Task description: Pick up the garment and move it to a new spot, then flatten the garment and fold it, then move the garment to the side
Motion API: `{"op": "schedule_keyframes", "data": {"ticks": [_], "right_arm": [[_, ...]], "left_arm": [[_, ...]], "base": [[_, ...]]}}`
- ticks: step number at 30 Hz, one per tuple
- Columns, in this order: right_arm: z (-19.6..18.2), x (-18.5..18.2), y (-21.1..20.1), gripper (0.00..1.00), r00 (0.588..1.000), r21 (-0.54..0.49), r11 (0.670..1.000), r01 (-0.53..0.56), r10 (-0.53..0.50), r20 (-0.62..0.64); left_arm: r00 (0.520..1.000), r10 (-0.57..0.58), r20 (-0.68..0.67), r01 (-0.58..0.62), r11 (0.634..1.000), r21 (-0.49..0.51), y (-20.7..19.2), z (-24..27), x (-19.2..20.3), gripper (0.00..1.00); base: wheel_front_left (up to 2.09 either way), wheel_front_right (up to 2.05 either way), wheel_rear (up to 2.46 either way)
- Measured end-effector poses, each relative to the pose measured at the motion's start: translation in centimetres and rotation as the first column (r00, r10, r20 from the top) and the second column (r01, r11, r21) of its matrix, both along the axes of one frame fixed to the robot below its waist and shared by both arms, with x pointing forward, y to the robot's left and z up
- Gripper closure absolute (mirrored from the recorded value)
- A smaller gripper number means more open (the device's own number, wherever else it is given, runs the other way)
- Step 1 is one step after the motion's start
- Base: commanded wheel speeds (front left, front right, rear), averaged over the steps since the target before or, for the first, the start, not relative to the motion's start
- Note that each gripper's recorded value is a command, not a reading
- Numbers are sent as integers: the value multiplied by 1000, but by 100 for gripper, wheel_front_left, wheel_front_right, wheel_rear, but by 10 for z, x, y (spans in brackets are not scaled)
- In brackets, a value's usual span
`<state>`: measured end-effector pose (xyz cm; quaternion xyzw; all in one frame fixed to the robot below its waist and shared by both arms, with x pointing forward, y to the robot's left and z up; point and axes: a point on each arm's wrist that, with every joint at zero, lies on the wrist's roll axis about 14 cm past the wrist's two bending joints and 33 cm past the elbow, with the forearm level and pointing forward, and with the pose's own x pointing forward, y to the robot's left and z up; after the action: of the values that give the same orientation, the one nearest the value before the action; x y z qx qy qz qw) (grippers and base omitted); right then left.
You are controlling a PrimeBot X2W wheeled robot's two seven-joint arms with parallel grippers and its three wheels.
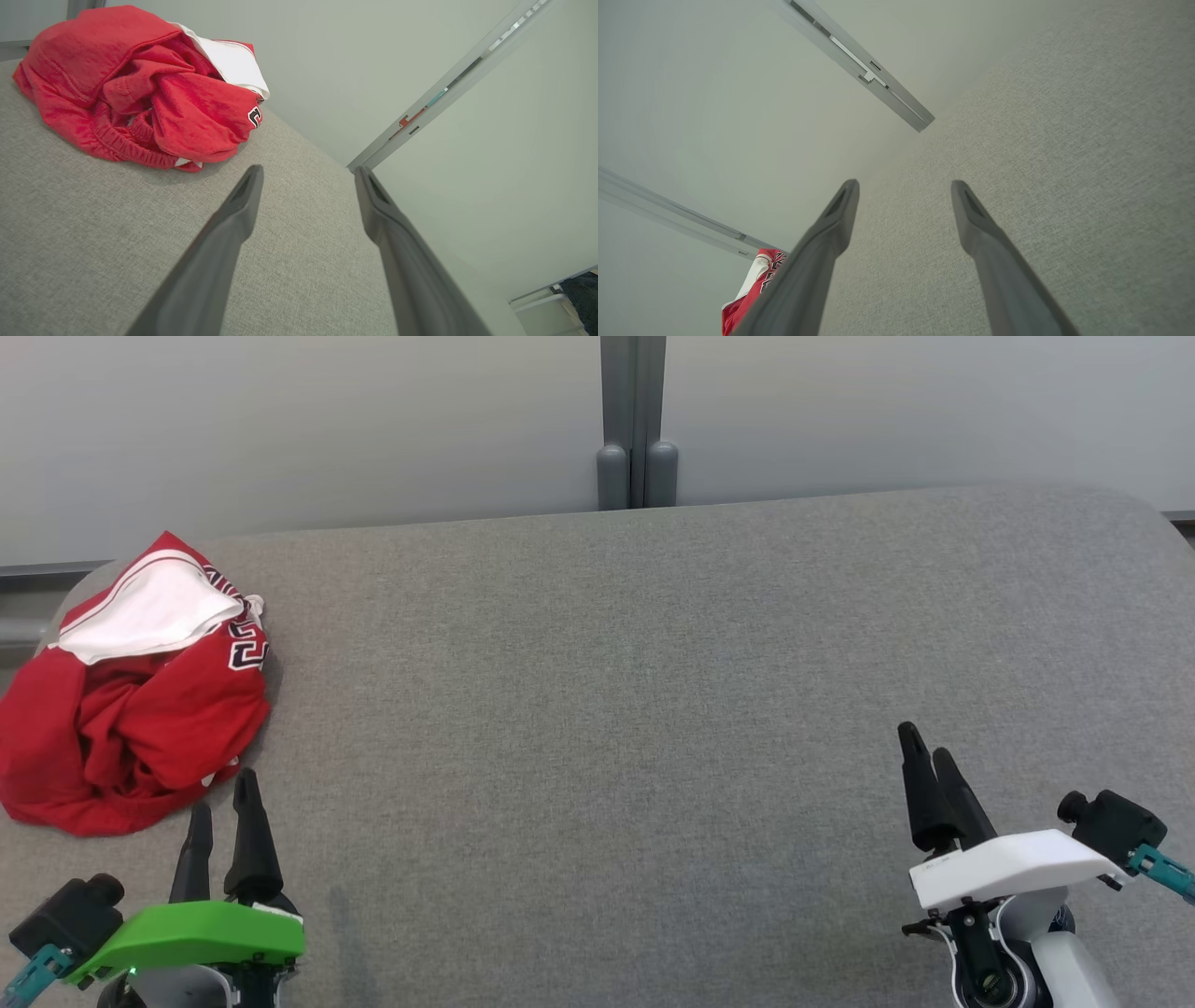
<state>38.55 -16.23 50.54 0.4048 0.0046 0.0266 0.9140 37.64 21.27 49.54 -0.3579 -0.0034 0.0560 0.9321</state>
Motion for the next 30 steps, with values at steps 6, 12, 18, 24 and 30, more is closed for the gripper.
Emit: {"op": "schedule_keyframes", "data": {"ticks": [6, 12, 18, 24, 30], "right_arm": [[4, 1, 4, 0, 1000, -86, 996, -11, 12, 23], [6, 1, 6, 0, 999, -160, 987, -14, 21, 38], [7, 1, 10, 0, 998, -229, 973, -21, 34, 53], [6, 1, 13, 0, 997, -309, 951, -27, 48, 60], [7, 1, 16, 0, 996, -373, 927, -30, 60, 69]], "left_arm": [[1000, -2, -18, 4, 996, 90, -1, -4, -1, 0], [999, -2, -33, 8, 986, 165, 0, -8, -2, 0], [999, -1, -38, 10, 972, 233, 1, -10, -3, 0], [999, -4, -36, 14, 956, 294, 0, -8, -4, 0], [999, -7, -34, 19, 937, 349, -1, -8, -4, 0]], "base": [[0, 0, 0], [0, 0, 0], [0, 0, 0], [0, 0, 0], [0, 0, 0]]}}
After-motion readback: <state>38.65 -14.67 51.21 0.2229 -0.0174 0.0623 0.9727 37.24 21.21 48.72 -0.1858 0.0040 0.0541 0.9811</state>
